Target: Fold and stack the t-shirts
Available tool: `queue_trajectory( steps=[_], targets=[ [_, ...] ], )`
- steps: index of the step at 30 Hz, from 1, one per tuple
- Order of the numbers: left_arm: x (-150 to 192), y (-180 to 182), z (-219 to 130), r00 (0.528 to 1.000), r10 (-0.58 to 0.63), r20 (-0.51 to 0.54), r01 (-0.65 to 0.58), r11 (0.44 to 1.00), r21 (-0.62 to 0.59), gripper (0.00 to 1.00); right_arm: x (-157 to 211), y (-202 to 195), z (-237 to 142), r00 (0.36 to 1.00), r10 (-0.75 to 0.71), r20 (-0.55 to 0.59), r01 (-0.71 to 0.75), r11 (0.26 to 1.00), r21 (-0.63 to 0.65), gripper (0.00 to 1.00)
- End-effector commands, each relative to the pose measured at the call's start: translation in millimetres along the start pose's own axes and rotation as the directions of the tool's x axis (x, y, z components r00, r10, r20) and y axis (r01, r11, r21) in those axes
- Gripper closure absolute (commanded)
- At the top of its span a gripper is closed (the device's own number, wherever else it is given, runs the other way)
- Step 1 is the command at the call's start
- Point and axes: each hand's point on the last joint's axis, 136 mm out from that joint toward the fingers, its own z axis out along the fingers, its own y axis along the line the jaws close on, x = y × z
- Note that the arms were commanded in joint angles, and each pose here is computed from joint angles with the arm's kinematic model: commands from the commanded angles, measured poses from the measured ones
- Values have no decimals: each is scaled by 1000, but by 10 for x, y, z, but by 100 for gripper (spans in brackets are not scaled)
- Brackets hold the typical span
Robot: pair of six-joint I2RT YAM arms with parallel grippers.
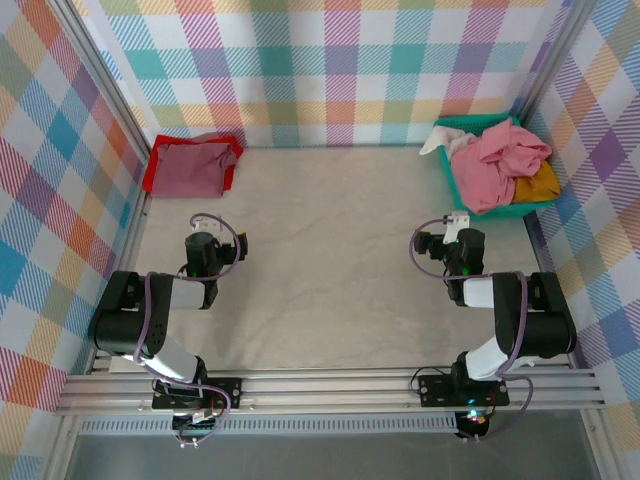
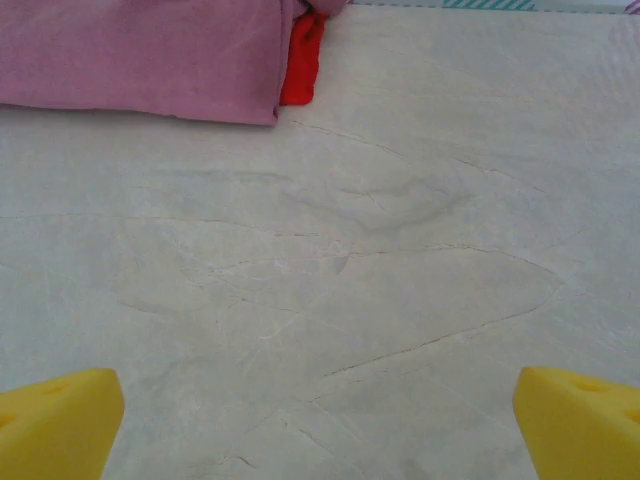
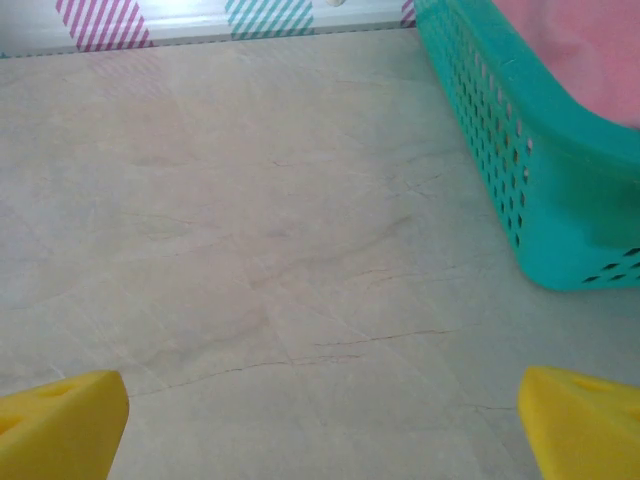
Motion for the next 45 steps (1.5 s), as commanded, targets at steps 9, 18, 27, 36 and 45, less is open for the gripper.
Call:
queue_trajectory(
  steps=[9,18,27,36,45],
  targets=[
    [-42,-6,13,1000,-17,9,17,1000,12,0,-89,43,24,1000,-4,22,5,999,-33,1],
    [-42,3,19,1000,-20,7,20,1000,11,0,-84,38,33,1000,0,17,1,999,-34,0],
    [-1089,-323,-565,989,-38,143,25,995,94,0,-823,-365,-484,950,309,34,-307,916,258,0],
    [-1984,-2040,-687,998,63,29,-70,905,419,0,-1493,-557,-72,767,573,-288,-512,818,263,5],
    [-1434,-3484,-386,959,256,-120,-134,785,604,3,-1293,-1482,474,662,654,-366,-479,745,465,6]
  ],
)
